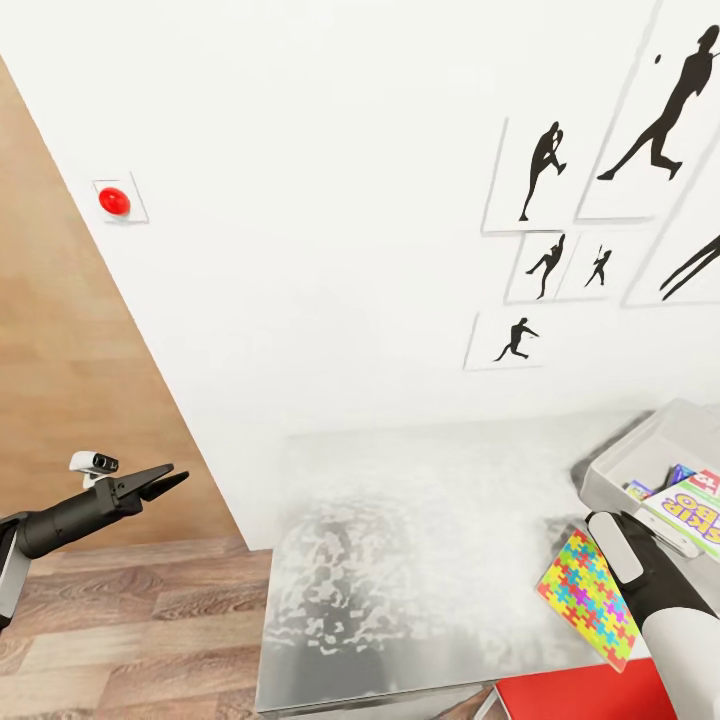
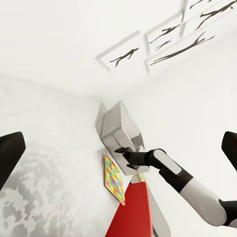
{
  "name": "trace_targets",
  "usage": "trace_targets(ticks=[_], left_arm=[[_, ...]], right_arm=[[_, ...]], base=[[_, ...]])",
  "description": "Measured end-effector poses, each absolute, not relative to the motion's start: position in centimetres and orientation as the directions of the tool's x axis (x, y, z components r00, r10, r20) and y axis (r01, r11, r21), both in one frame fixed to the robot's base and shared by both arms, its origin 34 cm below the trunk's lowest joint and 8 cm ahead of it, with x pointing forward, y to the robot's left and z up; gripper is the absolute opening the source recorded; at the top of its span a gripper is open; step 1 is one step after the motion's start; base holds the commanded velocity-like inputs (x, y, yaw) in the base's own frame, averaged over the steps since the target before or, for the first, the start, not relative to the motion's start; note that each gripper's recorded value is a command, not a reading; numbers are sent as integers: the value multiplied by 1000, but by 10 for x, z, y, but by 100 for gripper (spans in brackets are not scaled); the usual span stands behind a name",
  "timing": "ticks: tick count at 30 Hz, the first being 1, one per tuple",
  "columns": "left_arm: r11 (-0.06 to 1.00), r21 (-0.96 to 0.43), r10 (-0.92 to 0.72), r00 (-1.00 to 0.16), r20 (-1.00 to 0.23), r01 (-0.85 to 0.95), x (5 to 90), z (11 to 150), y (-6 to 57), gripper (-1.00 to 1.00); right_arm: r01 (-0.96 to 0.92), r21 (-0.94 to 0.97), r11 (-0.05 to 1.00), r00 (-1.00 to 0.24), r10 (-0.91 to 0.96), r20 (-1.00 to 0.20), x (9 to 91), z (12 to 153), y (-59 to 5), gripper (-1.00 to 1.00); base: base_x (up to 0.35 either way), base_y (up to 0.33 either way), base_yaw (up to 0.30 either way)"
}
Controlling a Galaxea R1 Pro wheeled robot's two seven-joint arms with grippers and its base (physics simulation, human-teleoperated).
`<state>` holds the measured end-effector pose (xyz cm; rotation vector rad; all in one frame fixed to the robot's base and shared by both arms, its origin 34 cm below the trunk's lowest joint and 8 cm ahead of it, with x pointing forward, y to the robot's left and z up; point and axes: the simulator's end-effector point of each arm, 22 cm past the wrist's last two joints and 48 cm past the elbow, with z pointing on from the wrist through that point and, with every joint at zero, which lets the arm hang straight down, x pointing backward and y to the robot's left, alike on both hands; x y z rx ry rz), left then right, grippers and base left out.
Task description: Put all the toys in the child's room - the three board games (two on the bed and one on the table), the two jigsaw puzzles on the table, and the tennis ball on the table - inside the toy box on the table in the child's room.
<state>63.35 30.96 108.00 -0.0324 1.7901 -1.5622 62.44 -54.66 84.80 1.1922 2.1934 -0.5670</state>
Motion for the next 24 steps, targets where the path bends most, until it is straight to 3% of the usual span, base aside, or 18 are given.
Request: trace_targets(ticks=[24], left_arm=[[256,-875,-473,-737,-483,410,636,1063,310,100]], right_arm=[[849,-134,510,-469,614,-634,613,825,-546,100]], base=[[0,0,57]])
